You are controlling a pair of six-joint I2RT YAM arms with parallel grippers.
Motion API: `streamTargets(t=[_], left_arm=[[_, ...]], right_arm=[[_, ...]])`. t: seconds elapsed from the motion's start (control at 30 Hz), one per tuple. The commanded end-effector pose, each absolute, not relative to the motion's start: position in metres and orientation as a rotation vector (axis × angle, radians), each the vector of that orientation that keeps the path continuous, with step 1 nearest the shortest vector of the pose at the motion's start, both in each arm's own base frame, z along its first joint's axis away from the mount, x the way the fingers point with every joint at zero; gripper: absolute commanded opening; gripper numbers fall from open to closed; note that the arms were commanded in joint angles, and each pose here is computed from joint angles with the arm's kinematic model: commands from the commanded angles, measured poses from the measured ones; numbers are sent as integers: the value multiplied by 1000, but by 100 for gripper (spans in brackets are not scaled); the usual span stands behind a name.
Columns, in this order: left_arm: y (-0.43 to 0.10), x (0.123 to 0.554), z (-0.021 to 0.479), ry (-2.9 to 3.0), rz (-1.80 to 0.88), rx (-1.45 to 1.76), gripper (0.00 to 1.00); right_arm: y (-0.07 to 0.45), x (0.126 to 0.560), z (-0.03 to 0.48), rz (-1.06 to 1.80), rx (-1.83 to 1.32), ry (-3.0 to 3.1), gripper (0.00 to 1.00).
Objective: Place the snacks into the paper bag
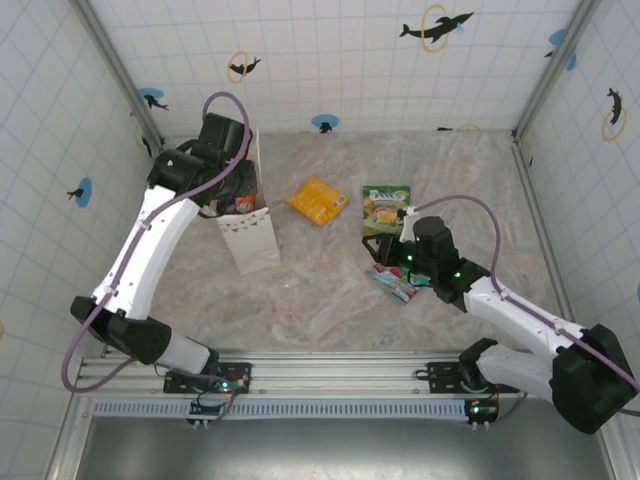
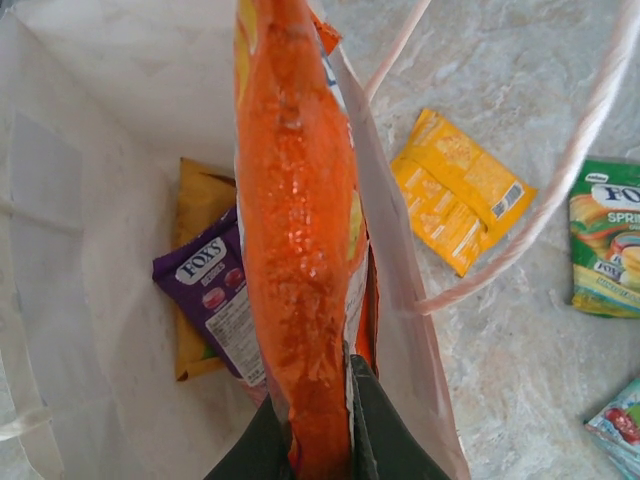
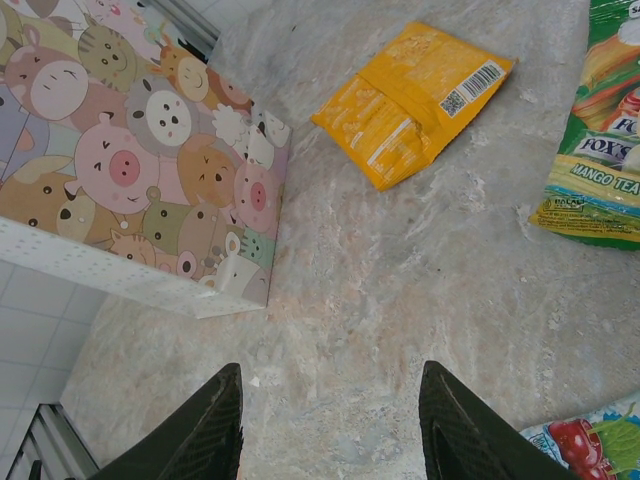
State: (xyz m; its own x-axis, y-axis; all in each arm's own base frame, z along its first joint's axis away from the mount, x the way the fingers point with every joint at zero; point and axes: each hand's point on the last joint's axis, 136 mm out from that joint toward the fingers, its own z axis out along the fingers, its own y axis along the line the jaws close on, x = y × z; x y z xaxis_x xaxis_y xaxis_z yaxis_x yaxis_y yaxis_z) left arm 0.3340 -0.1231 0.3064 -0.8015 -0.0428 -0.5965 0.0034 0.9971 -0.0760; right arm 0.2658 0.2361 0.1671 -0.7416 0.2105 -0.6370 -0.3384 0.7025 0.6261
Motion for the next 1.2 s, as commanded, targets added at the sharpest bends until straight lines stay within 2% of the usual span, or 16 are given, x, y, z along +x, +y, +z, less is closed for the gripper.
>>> streamTargets(t=[0.0, 0.27, 0.33, 0.5, 0.57, 0.67, 0.83, 1.17], left_arm=[[-112, 338, 311, 2490, -62, -103, 10], [-98, 363, 309, 2438, -97, -177, 15], [-102, 369, 306, 2440, -138, -171, 21], [-115, 375, 297, 2442, -230, -158, 22], [-115, 376, 293, 2457, -227, -161, 27], [-113, 375, 296, 2452, -214, -162, 37], [-117, 372, 322, 2389, -273, -144, 38], [-164, 335, 356, 2251, -681, 88, 44]], right_arm=[[242, 269, 181, 1012, -105, 2163, 48], [241, 269, 182, 1009, -101, 2158, 48], [241, 269, 181, 1009, -98, 2161, 48], [241, 268, 180, 1008, -100, 2164, 47], [240, 267, 179, 1005, -100, 2168, 47], [239, 267, 178, 999, -101, 2172, 47], [240, 267, 178, 997, -103, 2176, 47], [214, 262, 156, 818, -41, 2319, 48]])
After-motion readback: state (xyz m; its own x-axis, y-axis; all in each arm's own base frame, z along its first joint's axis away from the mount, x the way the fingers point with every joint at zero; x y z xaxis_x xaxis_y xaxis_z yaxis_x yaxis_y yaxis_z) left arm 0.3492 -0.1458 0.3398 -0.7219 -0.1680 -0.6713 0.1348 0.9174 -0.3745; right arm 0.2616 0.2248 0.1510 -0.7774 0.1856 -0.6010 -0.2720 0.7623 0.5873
